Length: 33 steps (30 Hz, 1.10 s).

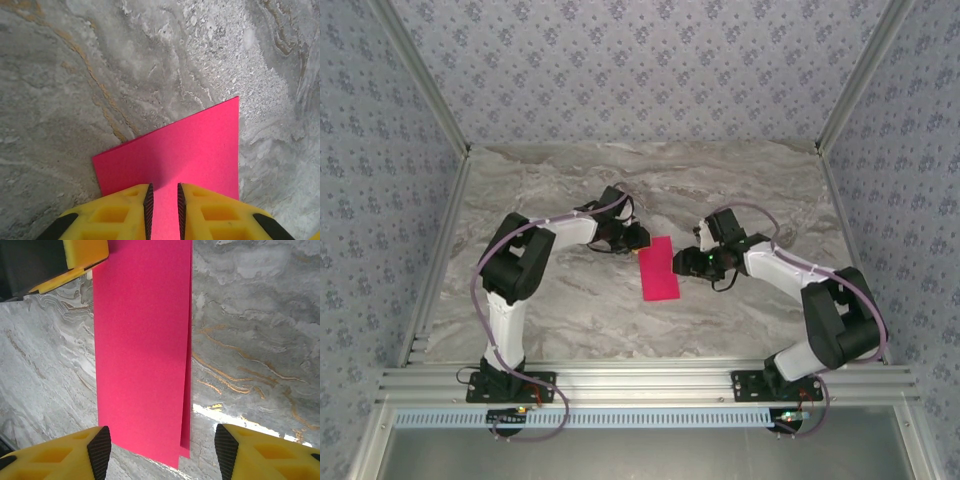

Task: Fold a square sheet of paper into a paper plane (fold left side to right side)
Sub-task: Fold the triangle a second time at the center of the table.

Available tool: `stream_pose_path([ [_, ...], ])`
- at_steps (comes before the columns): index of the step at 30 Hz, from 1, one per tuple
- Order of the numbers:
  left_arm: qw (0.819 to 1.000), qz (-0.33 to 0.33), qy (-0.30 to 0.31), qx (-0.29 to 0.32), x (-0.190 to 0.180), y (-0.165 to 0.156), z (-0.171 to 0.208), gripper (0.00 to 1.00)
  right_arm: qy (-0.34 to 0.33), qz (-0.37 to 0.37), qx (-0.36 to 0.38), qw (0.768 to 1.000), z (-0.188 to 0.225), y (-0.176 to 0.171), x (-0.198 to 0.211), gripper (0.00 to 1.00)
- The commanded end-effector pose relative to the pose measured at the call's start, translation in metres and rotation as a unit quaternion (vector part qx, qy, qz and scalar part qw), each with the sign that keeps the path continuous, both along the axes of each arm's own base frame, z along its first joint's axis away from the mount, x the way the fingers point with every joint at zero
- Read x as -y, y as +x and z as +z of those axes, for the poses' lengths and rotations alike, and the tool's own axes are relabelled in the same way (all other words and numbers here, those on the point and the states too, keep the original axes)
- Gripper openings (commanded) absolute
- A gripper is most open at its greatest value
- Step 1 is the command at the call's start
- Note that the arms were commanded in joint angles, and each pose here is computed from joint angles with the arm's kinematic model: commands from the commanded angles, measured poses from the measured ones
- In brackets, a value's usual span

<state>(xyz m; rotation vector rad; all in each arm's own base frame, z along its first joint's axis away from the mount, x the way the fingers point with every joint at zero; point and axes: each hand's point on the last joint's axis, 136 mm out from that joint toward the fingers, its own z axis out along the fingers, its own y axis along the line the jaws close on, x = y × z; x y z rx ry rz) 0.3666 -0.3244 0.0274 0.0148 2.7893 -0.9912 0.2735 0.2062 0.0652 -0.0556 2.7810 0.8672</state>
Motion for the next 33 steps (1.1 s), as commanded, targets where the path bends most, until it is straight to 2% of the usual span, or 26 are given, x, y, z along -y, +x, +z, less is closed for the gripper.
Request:
stream_pose_path([
  [1, 1.0, -0.001, 0.024, -0.007, -0.006, -0.006, -0.009, 0.22, 0.02, -0.002, -0.045, 0.999, -0.009, -0.008, -0.006, 0.61],
  [7, 1.0, 0.0, 0.025, -0.009, -0.009, -0.011, -0.012, 0.22, 0.046, -0.005, -0.087, 0.995, -0.022, -0.008, -0.019, 0.57],
  [22, 1.0, -0.004, 0.017, -0.004, -0.005, -0.012, -0.007, 0.22, 0.087, -0.018, -0.105, 0.99, -0.029, 0.002, -0.039, 0.49],
  [27, 0.999, -0.012, 0.009, 0.039, -0.006, -0.006, 0.024, 0.25, 0.118, -0.033, -0.101, 0.987, -0.022, 0.013, -0.043, 0.48],
  [33, 0.989, -0.025, -0.021, 0.144, -0.013, -0.011, 0.091, 0.4, 0.143, -0.037, -0.096, 0.984, -0.014, 0.03, -0.045, 0.44],
])
